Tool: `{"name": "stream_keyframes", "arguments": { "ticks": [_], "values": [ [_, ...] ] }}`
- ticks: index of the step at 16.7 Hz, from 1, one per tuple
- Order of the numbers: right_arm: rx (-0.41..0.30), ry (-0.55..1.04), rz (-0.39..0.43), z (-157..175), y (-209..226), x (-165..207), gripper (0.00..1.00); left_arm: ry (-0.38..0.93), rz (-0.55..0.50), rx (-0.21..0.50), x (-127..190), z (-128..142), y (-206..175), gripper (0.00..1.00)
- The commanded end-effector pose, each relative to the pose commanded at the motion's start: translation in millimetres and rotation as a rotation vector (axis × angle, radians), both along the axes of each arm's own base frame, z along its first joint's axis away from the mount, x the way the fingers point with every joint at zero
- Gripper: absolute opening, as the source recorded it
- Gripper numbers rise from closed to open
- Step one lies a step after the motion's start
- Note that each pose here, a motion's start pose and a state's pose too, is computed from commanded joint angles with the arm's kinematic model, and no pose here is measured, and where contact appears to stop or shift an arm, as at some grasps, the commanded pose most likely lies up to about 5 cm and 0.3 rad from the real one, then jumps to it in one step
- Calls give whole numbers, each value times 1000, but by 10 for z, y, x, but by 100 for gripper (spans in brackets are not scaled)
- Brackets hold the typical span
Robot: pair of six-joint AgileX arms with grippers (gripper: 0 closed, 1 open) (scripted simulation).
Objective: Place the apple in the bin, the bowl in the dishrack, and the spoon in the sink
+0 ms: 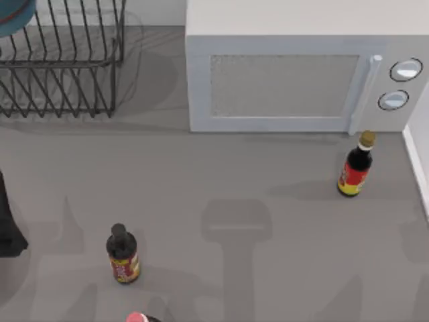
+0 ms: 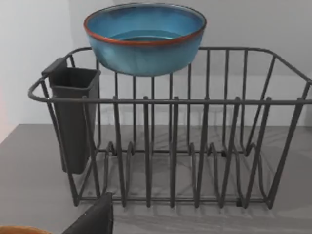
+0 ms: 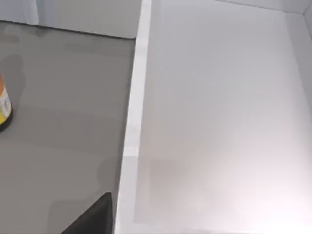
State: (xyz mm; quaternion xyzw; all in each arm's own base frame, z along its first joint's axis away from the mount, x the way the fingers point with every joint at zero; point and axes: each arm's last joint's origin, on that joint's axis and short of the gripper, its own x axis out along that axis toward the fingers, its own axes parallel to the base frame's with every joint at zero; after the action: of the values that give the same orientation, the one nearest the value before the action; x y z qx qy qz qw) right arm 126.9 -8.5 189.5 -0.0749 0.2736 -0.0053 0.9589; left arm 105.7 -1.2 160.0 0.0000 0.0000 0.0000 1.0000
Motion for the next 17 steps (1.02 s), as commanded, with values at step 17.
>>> {"name": "stream_keyframes", "arguments": {
  "ticks": [17],
  "values": [
    [-28,1015,162,36,-281,857,100,0,0,0,0,0,0,100]
  ]
}}
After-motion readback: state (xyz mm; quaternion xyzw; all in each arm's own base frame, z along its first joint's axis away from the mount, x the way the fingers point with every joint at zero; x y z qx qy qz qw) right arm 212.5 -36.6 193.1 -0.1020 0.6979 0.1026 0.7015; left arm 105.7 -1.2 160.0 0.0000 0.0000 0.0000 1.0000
